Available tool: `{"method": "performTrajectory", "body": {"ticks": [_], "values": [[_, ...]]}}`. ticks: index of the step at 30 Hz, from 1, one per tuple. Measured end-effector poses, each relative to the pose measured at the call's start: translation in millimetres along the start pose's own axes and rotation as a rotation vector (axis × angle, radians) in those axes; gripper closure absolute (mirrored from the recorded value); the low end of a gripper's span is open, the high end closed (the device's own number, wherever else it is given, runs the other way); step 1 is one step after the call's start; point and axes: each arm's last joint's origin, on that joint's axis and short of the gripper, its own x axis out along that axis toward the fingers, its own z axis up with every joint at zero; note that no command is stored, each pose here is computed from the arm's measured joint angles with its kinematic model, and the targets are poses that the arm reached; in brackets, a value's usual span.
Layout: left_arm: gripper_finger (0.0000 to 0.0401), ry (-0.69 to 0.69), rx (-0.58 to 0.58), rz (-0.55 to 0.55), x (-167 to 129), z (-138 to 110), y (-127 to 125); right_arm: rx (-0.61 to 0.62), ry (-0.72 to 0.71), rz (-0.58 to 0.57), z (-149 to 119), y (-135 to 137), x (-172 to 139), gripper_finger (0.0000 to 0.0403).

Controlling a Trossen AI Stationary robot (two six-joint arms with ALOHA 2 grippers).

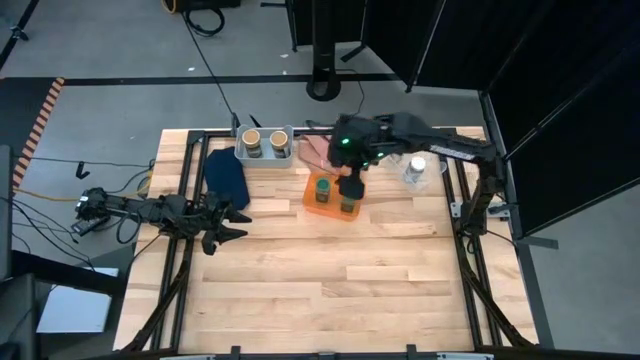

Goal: Sort spices by type
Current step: Return to Home Position

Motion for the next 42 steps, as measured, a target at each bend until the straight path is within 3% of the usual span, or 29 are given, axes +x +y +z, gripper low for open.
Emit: {"method": "performTrajectory", "body": {"ticks": [5,10,16,19,24,30,33,38,42], "values": [[0.0177,-0.009,-0.001,-0.005,0,1,0,-0.005,-0.126,-0.003,-14,5,-60,0.0078],[0.0177,-0.028,0.001,-0.015,0,3,-1,0.066,-0.276,0.0,-42,7,-125,0.009],[0.0177,-0.038,0.001,-0.009,0,3,-1,0.108,-0.471,-0.005,-83,10,-193,0.0096],[0.0177,-0.043,0.0,-0.009,0,4,-2,0.132,-0.553,-0.06,-108,10,-221,0.0096],[0.0177,-0.056,-0.001,-0.014,0,5,-2,0.286,-0.695,-0.125,-150,10,-261,0.01],[0.0177,-0.064,-0.003,-0.017,0,6,-2,0.321,-0.754,-0.047,-194,14,-288,0.0099],[0.0177,-0.103,-0.005,-0.034,-1,10,-4,0.271,-0.746,-0.063,-213,15,-290,0.0096],[0.0177,-0.154,0.03,-0.054,-1,14,-6,0.218,-0.886,-0.04,-235,16,-281,0.0094],[0.0177,-0.176,0.043,-0.063,-2,16,-7,0.211,-0.998,-0.015,-257,17,-253,0.0097]]}}
